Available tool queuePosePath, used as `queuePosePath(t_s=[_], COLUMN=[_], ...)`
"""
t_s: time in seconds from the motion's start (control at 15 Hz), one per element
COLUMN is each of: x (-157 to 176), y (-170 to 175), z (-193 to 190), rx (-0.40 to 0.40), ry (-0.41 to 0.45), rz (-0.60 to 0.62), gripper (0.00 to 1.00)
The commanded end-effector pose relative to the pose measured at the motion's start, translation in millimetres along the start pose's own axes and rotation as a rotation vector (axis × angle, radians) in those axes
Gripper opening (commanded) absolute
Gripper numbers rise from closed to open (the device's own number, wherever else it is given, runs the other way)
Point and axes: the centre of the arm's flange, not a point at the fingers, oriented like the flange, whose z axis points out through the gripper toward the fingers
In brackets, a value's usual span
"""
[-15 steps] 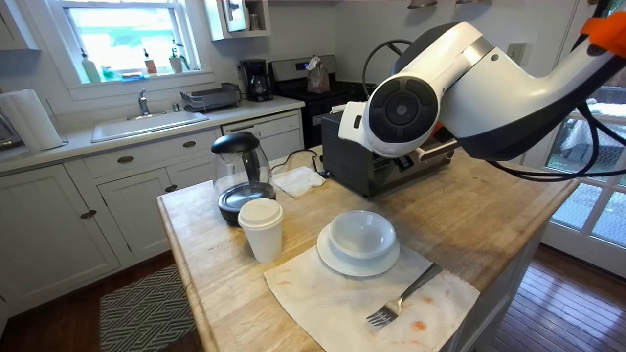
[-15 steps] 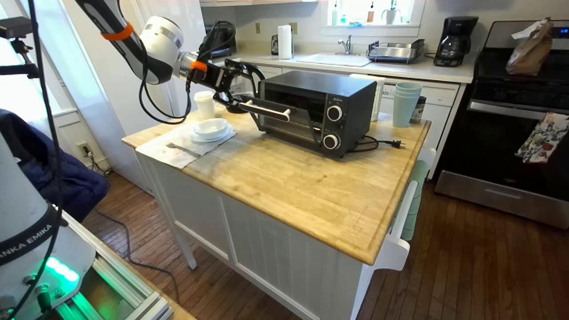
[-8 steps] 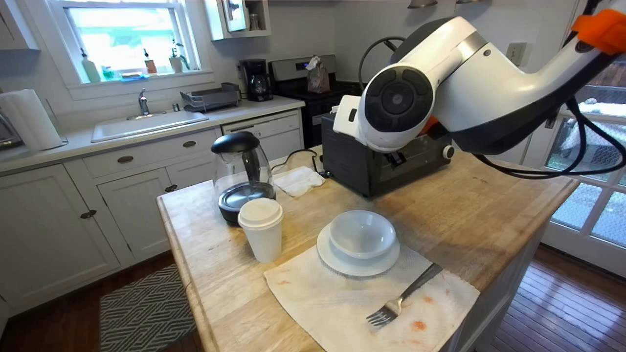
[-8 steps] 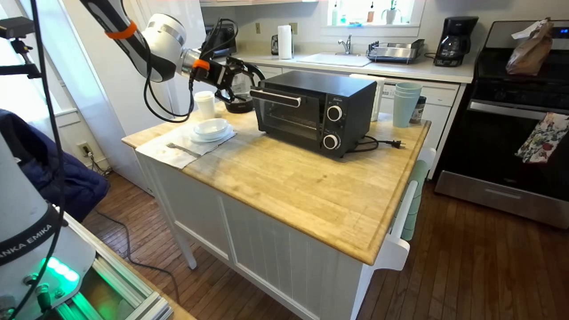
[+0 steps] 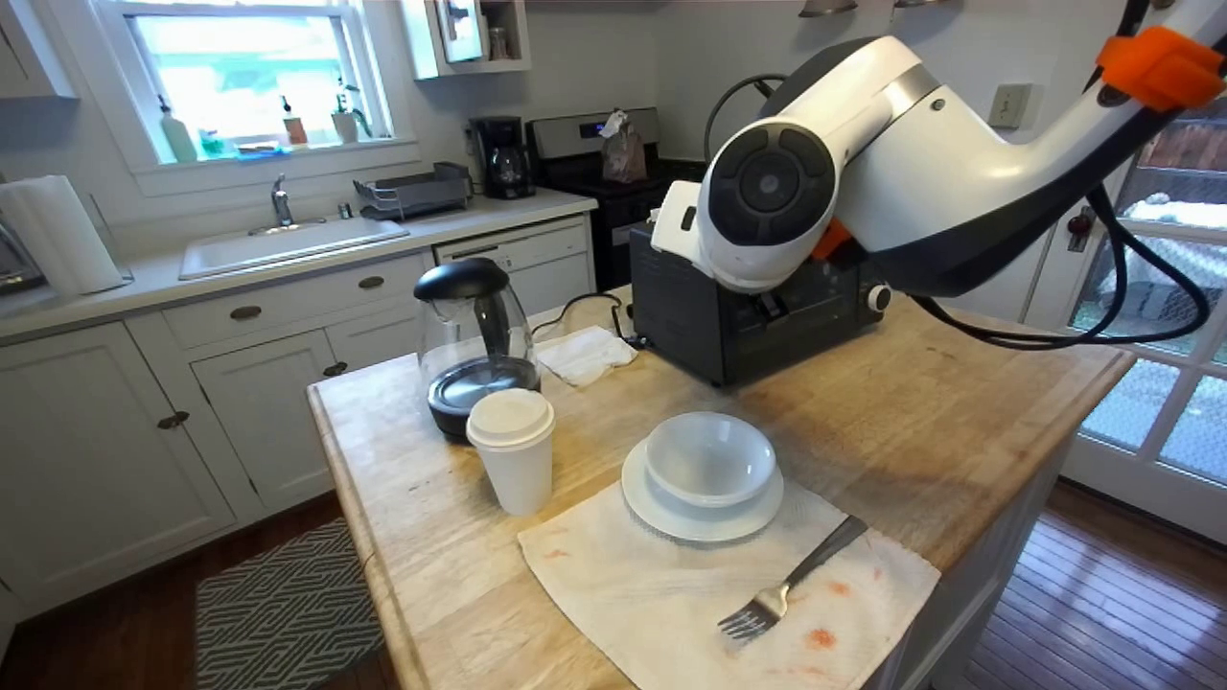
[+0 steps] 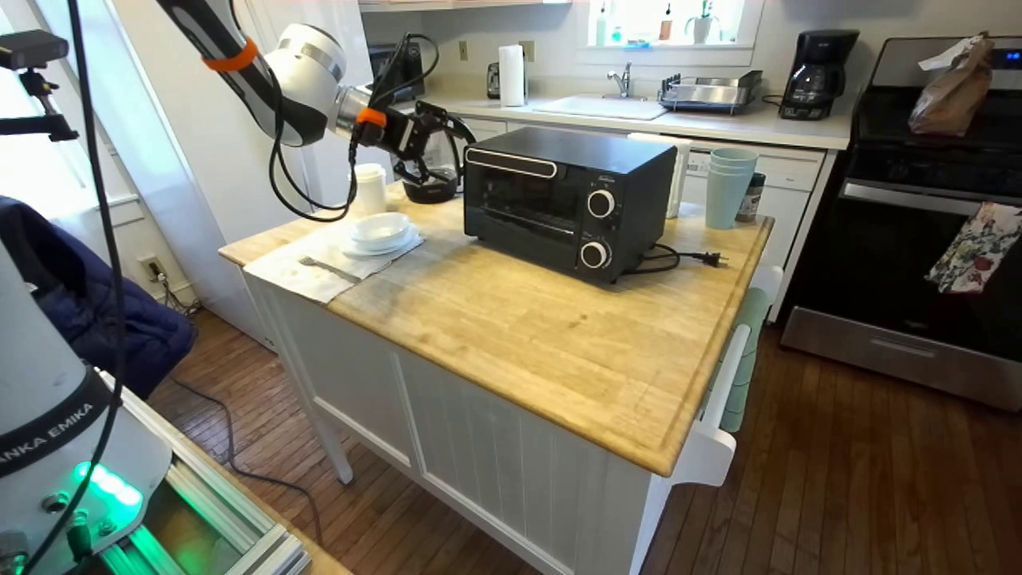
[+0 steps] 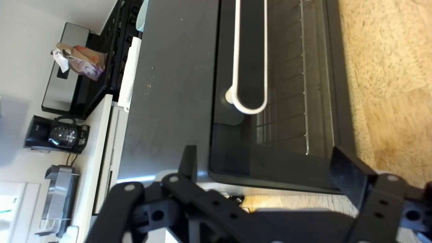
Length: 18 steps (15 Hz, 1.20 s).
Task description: Remove the bowl from the oven then close the oven
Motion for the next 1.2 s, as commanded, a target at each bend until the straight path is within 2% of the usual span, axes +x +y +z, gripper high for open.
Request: queuePosePath(t_s=[0.0, 0.2, 0.8, 1.13], x=[-6.5, -22.8, -95.3, -116.8], y=[10.2, 18.2, 49.6, 57.4], z=[-3.7, -12.8, -44.6, -60.6], rx=[0.056, 0.132, 0.282, 0.4], ry=[-0.001, -0.025, -0.1, -0.121], rz=[0.115, 0.236, 0.685, 0.905], gripper=[1.0, 1.0, 1.0, 1.0])
